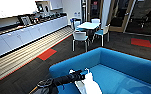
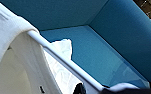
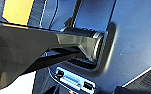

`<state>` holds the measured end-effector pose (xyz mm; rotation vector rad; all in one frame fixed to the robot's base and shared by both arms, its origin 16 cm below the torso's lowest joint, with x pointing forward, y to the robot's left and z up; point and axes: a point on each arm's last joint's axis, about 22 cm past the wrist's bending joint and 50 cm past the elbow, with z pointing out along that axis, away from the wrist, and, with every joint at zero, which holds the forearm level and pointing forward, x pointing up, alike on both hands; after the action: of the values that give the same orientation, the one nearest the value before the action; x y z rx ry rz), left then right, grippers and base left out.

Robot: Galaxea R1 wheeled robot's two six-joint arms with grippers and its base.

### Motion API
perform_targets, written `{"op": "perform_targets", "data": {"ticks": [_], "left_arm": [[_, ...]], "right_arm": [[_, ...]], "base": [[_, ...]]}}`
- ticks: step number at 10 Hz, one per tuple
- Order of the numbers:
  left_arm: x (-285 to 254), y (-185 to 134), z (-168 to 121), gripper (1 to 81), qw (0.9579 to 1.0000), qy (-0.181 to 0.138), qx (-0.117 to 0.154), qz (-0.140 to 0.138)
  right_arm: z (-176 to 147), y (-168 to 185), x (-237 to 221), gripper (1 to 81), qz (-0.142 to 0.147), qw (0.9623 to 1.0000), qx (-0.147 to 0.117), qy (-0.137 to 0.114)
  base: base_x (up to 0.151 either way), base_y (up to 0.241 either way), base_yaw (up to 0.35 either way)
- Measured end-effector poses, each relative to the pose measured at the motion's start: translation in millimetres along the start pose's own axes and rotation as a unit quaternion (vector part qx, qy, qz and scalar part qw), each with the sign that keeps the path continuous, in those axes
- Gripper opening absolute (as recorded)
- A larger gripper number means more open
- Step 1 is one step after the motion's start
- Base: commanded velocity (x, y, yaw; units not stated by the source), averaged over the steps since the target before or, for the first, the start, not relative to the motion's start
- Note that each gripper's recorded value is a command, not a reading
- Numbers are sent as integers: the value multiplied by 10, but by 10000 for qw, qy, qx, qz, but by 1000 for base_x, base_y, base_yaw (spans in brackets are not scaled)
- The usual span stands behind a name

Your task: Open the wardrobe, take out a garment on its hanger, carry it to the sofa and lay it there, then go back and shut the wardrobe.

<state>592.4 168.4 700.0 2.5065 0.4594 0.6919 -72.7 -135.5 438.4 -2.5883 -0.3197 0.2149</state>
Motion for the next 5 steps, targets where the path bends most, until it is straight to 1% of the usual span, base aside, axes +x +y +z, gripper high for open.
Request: {"op": "perform_targets", "data": {"ticks": [2, 5], "left_arm": [[-7, -143, -68, 10, 10000, 13, -26, -33], [-126, -696, -254, 10, 9997, -41, 155, -187]], "right_arm": [[-1, -2, -17, 811, 5, 10000, 0, -10], [0, -5, -16, 811, -1, 10000, 2, -9]], "base": [[0, 0, 0], [0, 0, 0]]}}
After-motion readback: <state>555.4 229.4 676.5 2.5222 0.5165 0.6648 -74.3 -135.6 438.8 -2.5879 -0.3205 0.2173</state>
